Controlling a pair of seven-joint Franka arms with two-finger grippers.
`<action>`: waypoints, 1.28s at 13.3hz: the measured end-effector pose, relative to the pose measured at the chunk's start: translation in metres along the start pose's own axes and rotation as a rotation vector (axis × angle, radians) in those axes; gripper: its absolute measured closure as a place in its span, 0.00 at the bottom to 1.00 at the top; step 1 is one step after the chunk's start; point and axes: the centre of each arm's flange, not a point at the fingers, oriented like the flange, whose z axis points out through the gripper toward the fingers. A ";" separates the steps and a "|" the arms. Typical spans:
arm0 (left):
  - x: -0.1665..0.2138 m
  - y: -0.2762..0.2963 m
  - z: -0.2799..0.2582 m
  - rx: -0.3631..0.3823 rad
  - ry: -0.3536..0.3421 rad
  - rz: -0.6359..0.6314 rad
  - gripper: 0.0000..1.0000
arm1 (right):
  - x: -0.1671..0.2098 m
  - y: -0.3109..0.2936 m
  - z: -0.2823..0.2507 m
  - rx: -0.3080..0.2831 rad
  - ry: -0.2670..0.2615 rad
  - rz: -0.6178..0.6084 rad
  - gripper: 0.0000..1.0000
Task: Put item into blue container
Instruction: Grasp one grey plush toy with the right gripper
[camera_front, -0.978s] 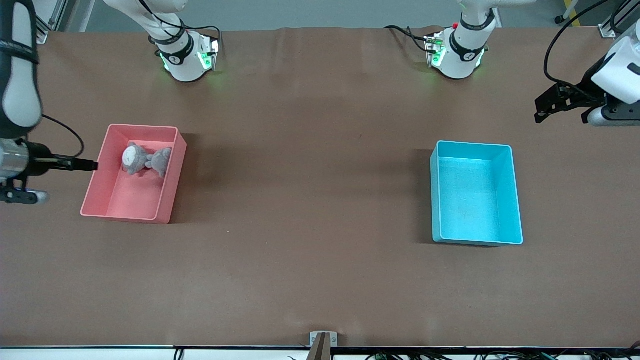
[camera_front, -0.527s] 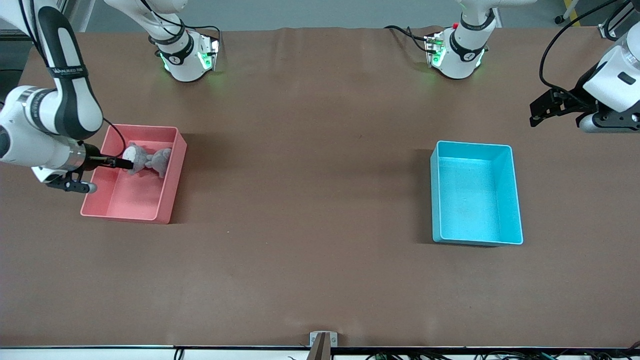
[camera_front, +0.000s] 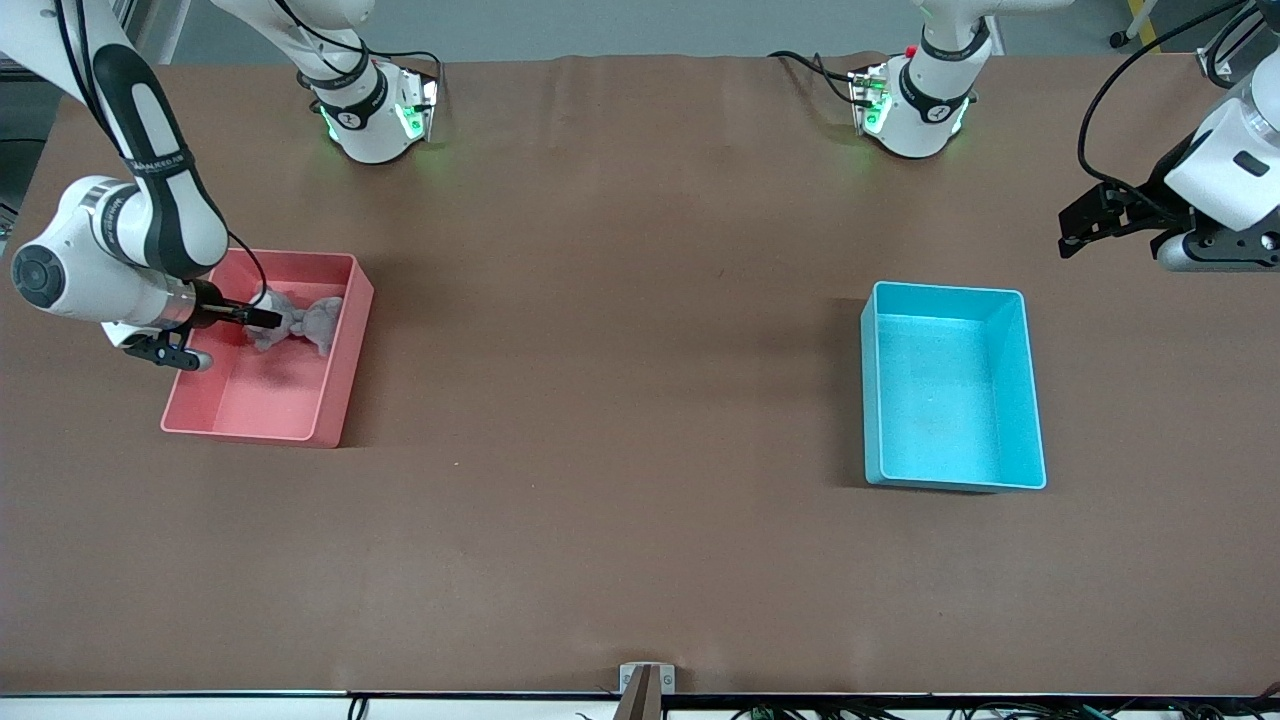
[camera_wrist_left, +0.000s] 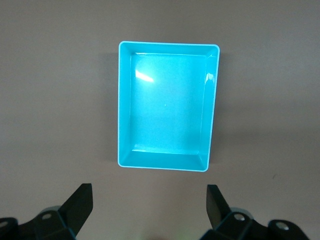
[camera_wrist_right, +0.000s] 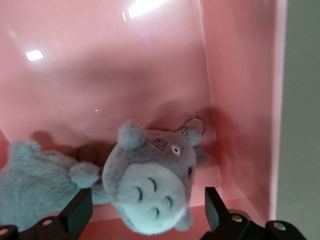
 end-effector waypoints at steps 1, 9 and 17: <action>0.000 0.000 0.000 0.000 0.000 -0.001 0.00 | 0.001 -0.001 0.005 -0.001 -0.008 0.018 0.03; 0.000 -0.001 0.000 0.000 0.001 -0.002 0.00 | 0.001 -0.014 0.007 -0.007 -0.014 0.043 0.58; 0.000 -0.001 -0.001 0.000 0.002 -0.002 0.00 | 0.008 -0.016 -0.018 -0.009 -0.061 0.051 0.77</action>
